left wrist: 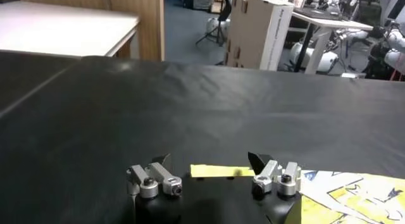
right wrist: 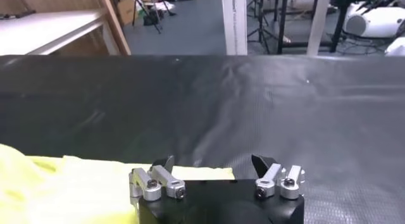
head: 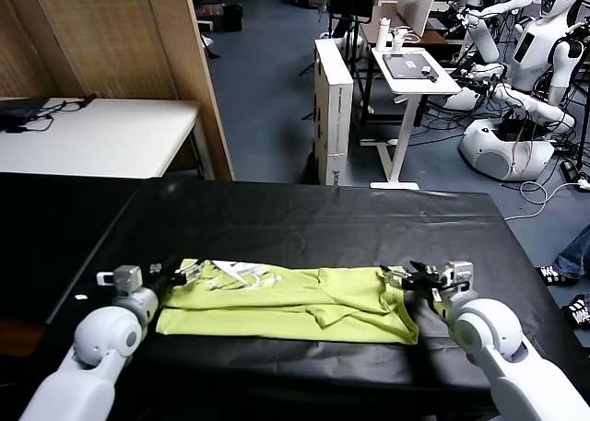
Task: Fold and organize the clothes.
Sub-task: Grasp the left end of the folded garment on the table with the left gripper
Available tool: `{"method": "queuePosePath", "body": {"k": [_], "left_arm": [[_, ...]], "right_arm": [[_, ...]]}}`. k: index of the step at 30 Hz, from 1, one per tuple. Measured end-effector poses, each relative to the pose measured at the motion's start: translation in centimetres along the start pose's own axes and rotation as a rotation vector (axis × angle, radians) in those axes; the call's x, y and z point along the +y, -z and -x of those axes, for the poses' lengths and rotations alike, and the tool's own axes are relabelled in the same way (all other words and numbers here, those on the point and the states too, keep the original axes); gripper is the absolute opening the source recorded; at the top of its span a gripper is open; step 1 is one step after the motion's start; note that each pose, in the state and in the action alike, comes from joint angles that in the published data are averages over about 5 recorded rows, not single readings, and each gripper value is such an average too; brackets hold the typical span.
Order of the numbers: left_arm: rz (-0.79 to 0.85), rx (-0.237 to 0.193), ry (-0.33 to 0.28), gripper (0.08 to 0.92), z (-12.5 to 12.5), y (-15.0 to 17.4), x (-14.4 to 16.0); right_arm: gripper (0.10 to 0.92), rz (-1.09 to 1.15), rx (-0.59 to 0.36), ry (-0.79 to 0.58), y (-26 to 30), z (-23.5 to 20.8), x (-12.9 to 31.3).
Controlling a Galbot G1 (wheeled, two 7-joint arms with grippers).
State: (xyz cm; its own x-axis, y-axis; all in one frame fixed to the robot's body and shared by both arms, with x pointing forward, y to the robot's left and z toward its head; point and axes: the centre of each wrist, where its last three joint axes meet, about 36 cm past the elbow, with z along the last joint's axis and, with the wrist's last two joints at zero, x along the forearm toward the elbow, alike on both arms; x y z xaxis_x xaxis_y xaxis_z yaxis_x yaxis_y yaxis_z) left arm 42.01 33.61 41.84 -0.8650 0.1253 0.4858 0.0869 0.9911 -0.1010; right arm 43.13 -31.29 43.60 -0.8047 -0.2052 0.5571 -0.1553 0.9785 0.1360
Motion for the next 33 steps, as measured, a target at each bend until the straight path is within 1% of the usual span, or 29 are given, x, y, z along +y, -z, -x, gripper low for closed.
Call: {"method": "queuePosePath", "body": {"k": [3, 9, 12, 14, 15, 16, 19, 22, 24, 25, 27, 28, 33], "left_arm": [[-0.002, 0.0, 0.001, 0.907, 0.2, 0.0, 0.0], [-0.008, 0.003, 0.013, 0.907, 0.6, -0.3, 0.3], [-0.011, 0.005, 0.014, 0.895, 0.7, -0.4, 0.3], [-0.013, 0.005, 0.013, 0.84, 0.7, -0.4, 0.4], [-0.014, 0.006, 0.012, 0.795, 0.7, -0.3, 0.4], [-0.014, 0.006, 0.012, 0.73, 0.7, -0.4, 0.4], [-0.014, 0.009, 0.011, 0.561, 0.7, -0.5, 0.4], [-0.014, 0.012, 0.011, 0.39, 0.7, -0.6, 0.4], [-0.014, 0.011, 0.012, 0.264, 0.7, -0.7, 0.4], [-0.014, 0.009, 0.013, 0.213, 0.7, -0.7, 0.4], [-0.014, 0.004, 0.018, 0.156, 0.6, -0.6, 0.5], [-0.015, 0.001, 0.02, 0.145, 0.6, -0.6, 0.6], [-0.016, -0.01, 0.032, 0.147, 0.4, -0.2, 1.2]], "right_arm": [[0.887, 0.003, 0.004, -0.003, -0.1, 0.1, -0.1], [0.813, 0.008, 0.009, -0.001, -0.4, 0.1, -0.3], [0.741, 0.007, 0.011, 0.002, -0.5, 0.2, -0.3], [0.649, 0.007, 0.011, 0.005, -0.5, 0.2, -0.2], [0.597, 0.006, 0.011, 0.007, -0.5, 0.2, -0.1], [0.527, 0.005, 0.012, 0.008, -0.5, 0.3, -0.1], [0.356, 0.002, 0.013, 0.011, -0.5, 0.4, 0.0], [0.218, -0.001, 0.01, 0.011, -0.7, 0.5, -0.1], [0.167, -0.001, 0.002, 0.006, -0.8, 0.6, -0.1], [0.157, 0.0, -0.003, 0.002, -0.8, 0.6, -0.2], [0.154, 0.004, -0.011, -0.009, -1.0, 0.6, -0.3], [0.154, 0.007, -0.014, -0.014, -1.0, 0.7, -0.4], [0.154, 0.018, -0.019, -0.017, -1.2, 0.9, -0.4]]}}
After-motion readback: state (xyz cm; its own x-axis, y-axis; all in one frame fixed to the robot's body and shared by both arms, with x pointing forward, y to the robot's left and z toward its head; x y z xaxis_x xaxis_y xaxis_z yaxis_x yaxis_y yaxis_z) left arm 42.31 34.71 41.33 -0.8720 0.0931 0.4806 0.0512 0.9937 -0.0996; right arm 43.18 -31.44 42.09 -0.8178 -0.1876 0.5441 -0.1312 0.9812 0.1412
